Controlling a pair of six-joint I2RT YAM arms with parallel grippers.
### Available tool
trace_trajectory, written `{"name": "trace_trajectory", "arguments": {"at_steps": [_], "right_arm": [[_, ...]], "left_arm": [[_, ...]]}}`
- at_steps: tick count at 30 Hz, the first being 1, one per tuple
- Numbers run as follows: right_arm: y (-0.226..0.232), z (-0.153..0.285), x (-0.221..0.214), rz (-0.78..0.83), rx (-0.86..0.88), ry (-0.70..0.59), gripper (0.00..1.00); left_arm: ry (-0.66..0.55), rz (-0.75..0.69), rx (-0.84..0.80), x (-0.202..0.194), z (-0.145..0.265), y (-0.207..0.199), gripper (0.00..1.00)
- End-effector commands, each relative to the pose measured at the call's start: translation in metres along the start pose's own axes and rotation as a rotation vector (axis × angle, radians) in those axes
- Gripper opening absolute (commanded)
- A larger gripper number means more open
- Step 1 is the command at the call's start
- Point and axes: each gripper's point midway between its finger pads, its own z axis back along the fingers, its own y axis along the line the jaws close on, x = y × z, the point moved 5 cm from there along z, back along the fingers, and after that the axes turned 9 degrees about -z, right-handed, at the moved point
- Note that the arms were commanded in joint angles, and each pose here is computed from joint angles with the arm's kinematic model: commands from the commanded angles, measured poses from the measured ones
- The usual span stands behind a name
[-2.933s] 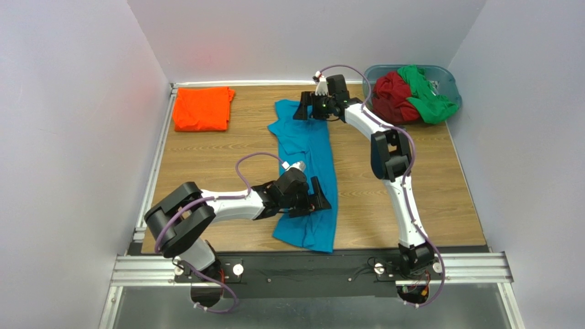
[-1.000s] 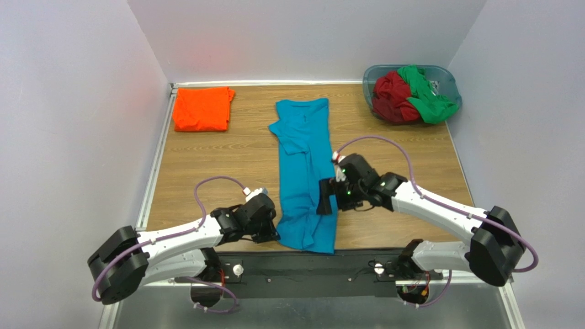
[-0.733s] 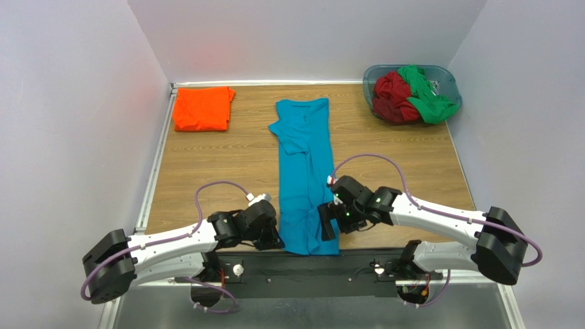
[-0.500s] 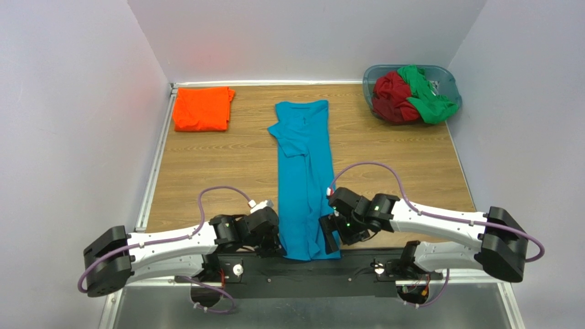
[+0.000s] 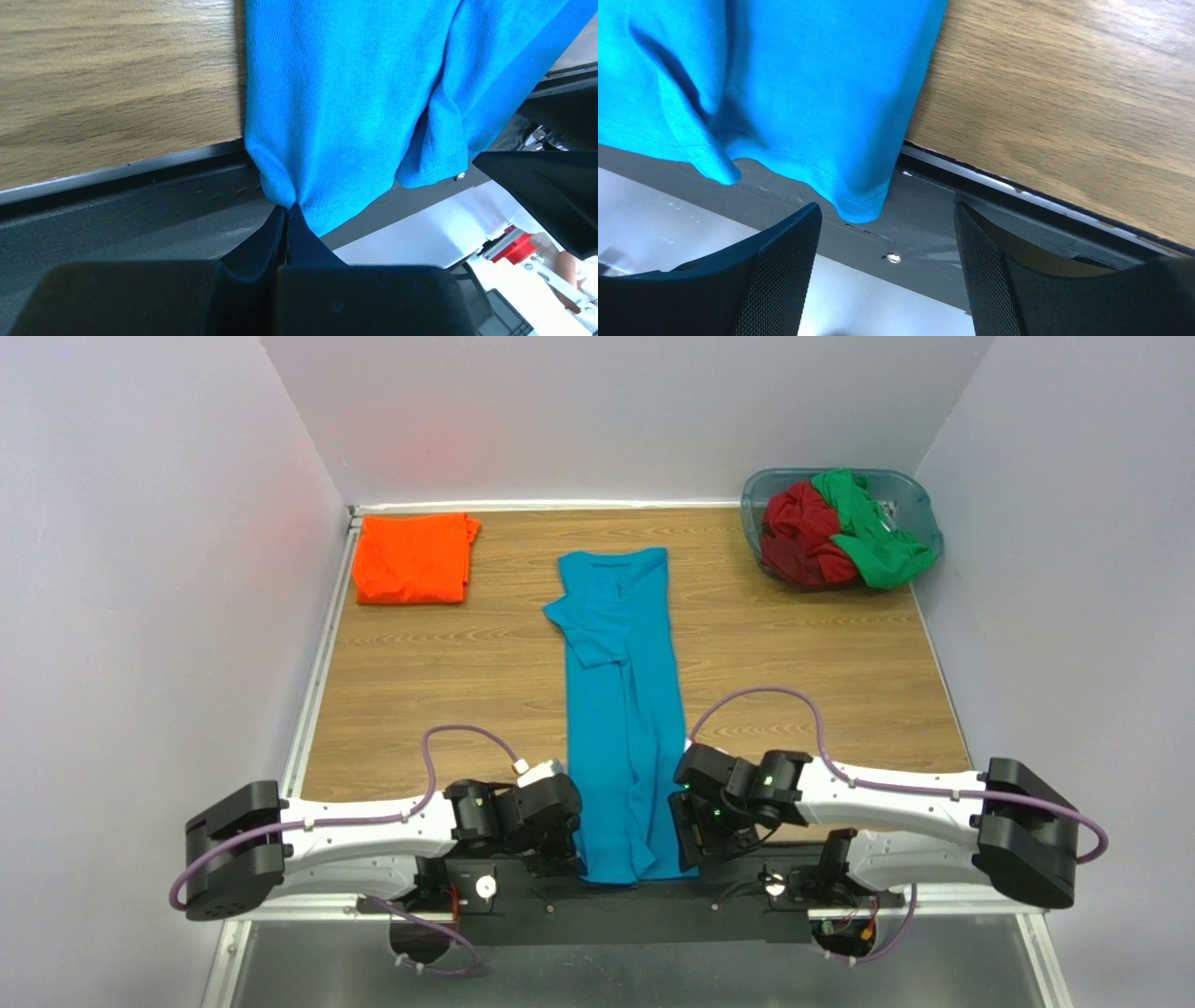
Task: Fold and stack the t-shirts
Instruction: Fold the tshirt
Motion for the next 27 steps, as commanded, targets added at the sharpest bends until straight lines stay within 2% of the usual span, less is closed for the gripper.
{"name": "trace_trajectory", "arguments": {"at_steps": [1,3,8,9,11,15,17,20,27], "right_arm": [[0.007,-0.004,-0.003,-0.032,0.037,0.003,0.74],[0.009,-0.005,-0.006,-0.032,0.043,0.016,0.71],[0.012,-0.01,-0.006,-0.033,0.064,0.006,0.55],[0.013,-0.01,-0.005,-0.032,0.068,0.008,0.47],[0.014,-0.012,-0.007,-0.032,0.083,0.014,0.42],[0.016,-0.01,-0.008,-0.035,0.109,0.009,0.22],[0.017,-0.007,-0.007,-0.034,0.129,-0.009,0.16],[0.018,-0.004,-0.005,-0.036,0.142,-0.029,0.08],[0.032,0.009,0.017,0.032,0.15,-0.147,0.04]], "left_arm": [[-0.006,0.024,-0.002,0.0,0.004,-0.005,0.0],[-0.007,0.033,-0.004,0.0,0.004,-0.004,0.0],[-0.02,0.047,-0.017,0.001,0.006,-0.004,0.0],[-0.018,0.046,-0.022,0.001,0.006,-0.005,0.0],[-0.023,0.048,-0.027,0.001,0.007,-0.005,0.0],[-0.028,0.045,-0.037,0.002,0.008,-0.006,0.0],[-0.033,0.043,-0.04,0.002,0.009,-0.008,0.0],[-0.065,0.031,-0.069,0.007,0.014,-0.017,0.0],[-0.171,-0.002,-0.092,0.023,0.022,-0.033,0.0]]}}
